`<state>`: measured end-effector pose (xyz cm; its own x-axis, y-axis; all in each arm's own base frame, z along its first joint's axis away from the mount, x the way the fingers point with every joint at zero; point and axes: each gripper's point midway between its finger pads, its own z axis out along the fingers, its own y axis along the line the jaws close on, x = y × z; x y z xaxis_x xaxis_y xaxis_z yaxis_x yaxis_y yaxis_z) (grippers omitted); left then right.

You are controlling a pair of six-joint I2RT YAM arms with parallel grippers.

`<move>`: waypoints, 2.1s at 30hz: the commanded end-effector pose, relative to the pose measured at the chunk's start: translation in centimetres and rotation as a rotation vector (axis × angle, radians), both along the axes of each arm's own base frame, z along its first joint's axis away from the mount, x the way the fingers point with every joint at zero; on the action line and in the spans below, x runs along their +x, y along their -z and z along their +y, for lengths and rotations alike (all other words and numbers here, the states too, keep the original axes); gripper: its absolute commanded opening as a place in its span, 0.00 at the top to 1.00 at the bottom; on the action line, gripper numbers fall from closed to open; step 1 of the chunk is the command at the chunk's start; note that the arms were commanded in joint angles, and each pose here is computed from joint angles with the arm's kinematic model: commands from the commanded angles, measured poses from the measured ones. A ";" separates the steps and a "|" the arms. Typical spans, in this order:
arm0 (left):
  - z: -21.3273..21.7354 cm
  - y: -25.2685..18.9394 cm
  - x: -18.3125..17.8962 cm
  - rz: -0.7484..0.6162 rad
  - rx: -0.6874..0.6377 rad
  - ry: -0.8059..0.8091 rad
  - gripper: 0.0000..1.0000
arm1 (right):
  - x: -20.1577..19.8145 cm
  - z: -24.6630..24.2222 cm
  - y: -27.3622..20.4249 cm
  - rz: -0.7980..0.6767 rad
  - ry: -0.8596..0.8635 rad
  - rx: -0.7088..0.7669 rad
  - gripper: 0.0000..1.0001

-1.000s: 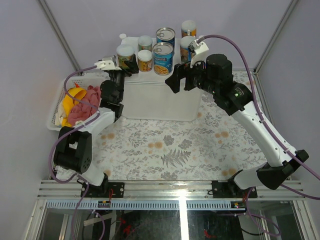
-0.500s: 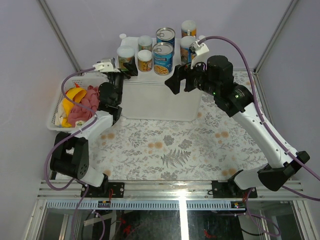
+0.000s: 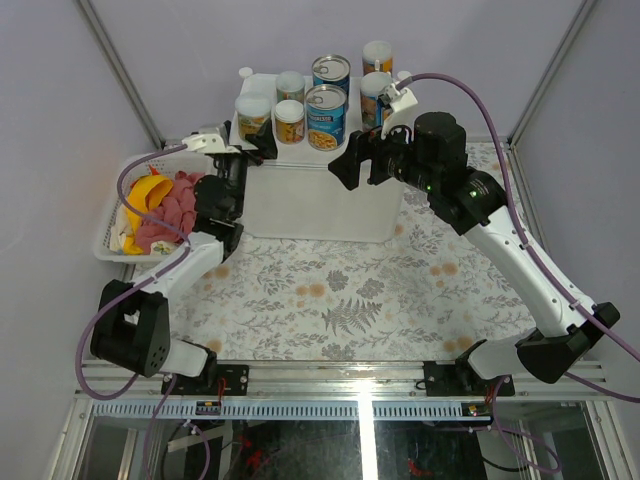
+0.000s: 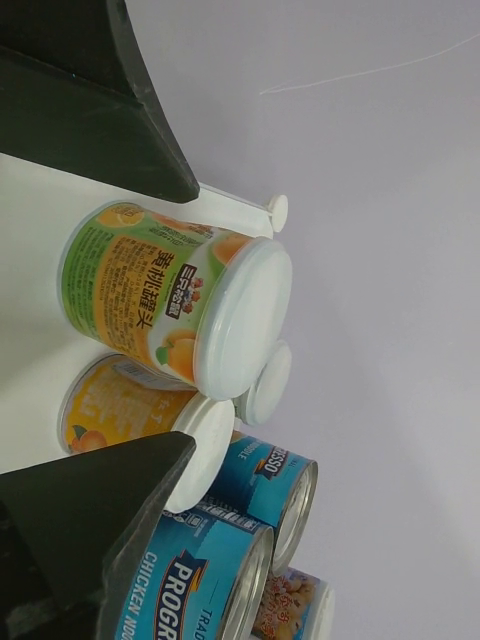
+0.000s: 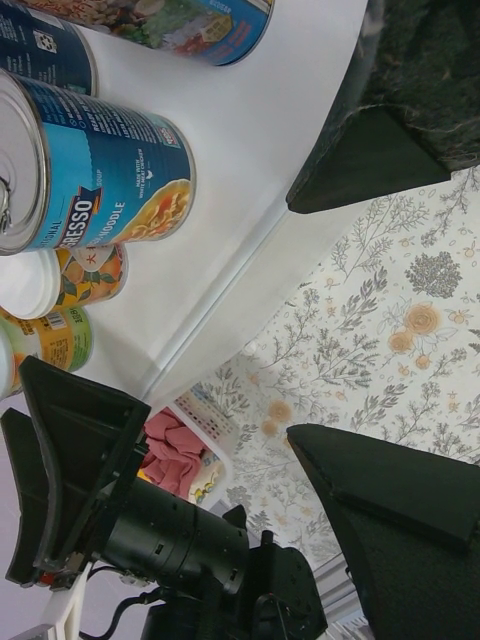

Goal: Place and organize the canned foods onto the counter

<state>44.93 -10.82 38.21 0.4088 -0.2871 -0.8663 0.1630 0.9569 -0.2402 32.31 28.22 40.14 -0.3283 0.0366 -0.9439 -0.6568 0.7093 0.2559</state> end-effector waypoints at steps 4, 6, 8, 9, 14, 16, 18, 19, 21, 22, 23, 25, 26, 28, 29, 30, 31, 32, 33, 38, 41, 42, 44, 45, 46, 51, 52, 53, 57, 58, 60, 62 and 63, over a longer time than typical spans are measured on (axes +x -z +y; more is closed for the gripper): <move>0.8 -1.0 -1.7 -0.028 -0.040 -0.030 0.20 | -0.6 -0.3 -3.4 -0.078 -0.010 0.078 0.07; 1.3 -0.9 -2.1 -0.017 -0.059 -0.044 0.39 | -0.6 -0.3 -3.4 -0.079 -0.009 0.079 0.07; 1.4 -0.1 -2.4 0.026 -0.066 -0.046 0.51 | -0.5 -0.3 -3.4 -0.080 -0.007 0.079 0.07; 1.5 0.0 -2.5 0.035 -0.069 -0.047 0.52 | -0.4 -0.3 -3.4 -0.080 -0.005 0.079 0.07; 1.6 1.3 -2.5 0.101 -0.021 -0.061 0.69 | -0.2 0.0 -3.3 -0.079 -0.008 0.083 0.07; 1.5 1.0 -2.3 0.097 -0.005 -0.060 0.73 | -0.1 0.1 -3.2 -0.076 -0.011 0.085 0.07; 0.9 0.5 -1.9 0.096 0.013 -0.042 0.77 | 0.0 0.3 -3.2 -0.077 -0.014 0.087 0.07; 0.7 0.3 -1.7 0.100 0.020 -0.032 0.79 | 0.0 0.3 -3.2 -0.078 -0.015 0.090 0.07; 0.4 0.4 -1.3 0.109 0.022 -0.025 0.80 | 0.0 0.4 -3.3 -0.081 -0.017 0.093 0.07; 0.3 0.5 -1.2 0.107 0.020 -0.020 0.80 | 0.1 0.4 -3.3 -0.082 -0.016 0.093 0.07; 0.2 0.4 -1.1 0.102 0.018 -0.015 0.80 | 0.1 0.4 -3.3 -0.081 -0.015 0.093 0.07; -0.2 0.4 -0.9 0.103 0.020 -0.002 0.81 | 0.2 0.3 -3.3 -0.085 -0.010 0.090 0.07; -0.3 0.5 -0.7 0.106 0.020 0.003 0.81 | 0.2 0.3 -3.3 -0.086 -0.008 0.088 0.07; -0.6 0.5 -0.3 0.108 0.020 0.015 0.81 | 0.2 0.3 -3.2 -0.084 -0.008 0.087 0.07; -0.8 0.5 -0.2 0.108 0.019 0.024 0.81 | 0.3 0.3 -3.2 -0.083 -0.007 0.087 0.07; -1.1 0.4 -0.1 0.107 0.020 0.034 0.82 | 0.3 0.3 -3.2 -0.086 -0.006 0.087 0.07; -1.2 0.5 0.0 0.110 0.020 0.040 0.82 | 0.3 0.3 -3.2 -0.085 -0.004 0.088 0.07; -1.3 0.5 0.1 0.112 0.019 0.042 0.82 | 0.3 0.3 -3.2 -0.084 -0.005 0.087 0.07; -1.4 0.5 0.1 0.113 0.015 0.047 0.82 | 0.4 0.3 -3.2 -0.085 -0.002 0.087 0.07; -1.4 0.6 0.1 0.115 0.009 0.048 0.82 | 0.7 0.5 -2.8 -0.078 -0.001 0.084 0.07; -1.7 0.7 -0.1 0.118 0.003 0.068 0.83 | 0.9 0.6 -2.6 -0.074 -0.001 0.084 0.07; -1.9 0.7 -0.2 0.121 -0.002 0.076 0.83 | 0.9 0.7 -2.6 -0.075 -0.001 0.085 0.07; -2.4 0.3 -0.8 0.113 -0.009 0.102 0.84 | 1.1 0.8 -2.4 -0.070 -0.002 0.081 0.07; -2.8 0.3 -1.1 0.116 -0.007 0.119 0.84 | 1.1 0.8 -2.3 -0.069 -0.002 0.081 0.07; -3.3 0.3 -1.3 0.122 -0.006 0.140 0.84 | 1.2 0.9 -2.3 -0.067 -0.002 0.080 0.07; -5.1 0.8 -1.9 0.141 0.024 0.189 0.82 | 1.4 1.1 -2.2 -0.066 -0.005 0.077 0.07; -5.2 1.0 -1.8 0.145 0.029 0.184 0.81 | 1.4 1.1 -2.2 -0.067 -0.005 0.078 0.07; -5.1 1.1 -1.7 0.149 0.031 0.176 0.79 | 1.5 1.1 -2.2 -0.068 -0.007 0.077 0.07; -4.9 1.5 -1.2 0.161 0.023 0.128 0.64 | 1.4 1.2 -2.3 -0.071 -0.011 0.081 0.06; -4.6 1.5 -0.9 0.166 0.018 0.095 0.63 | 1.4 1.2 -2.4 -0.071 -0.010 0.082 0.07; -4.4 1.6 -0.5 0.178 0.015 0.041 0.61 | 1.4 1.1 -2.5 -0.075 -0.010 0.082 0.07; -4.2 1.8 0.0 0.185 0.014 -0.008 0.61 | 1.4 1.0 -2.6 -0.076 -0.009 0.083 0.07; -4.2 1.7 0.0 0.183 0.016 -0.022 0.61 | 1.4 1.0 -2.5 -0.076 -0.009 0.082 0.06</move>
<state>44.18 -16.04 35.29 0.1964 -0.2947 -0.9352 0.2098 0.9443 -0.2535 33.52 29.28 40.02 -0.3211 0.0636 -0.9449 -0.6591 0.7014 0.2712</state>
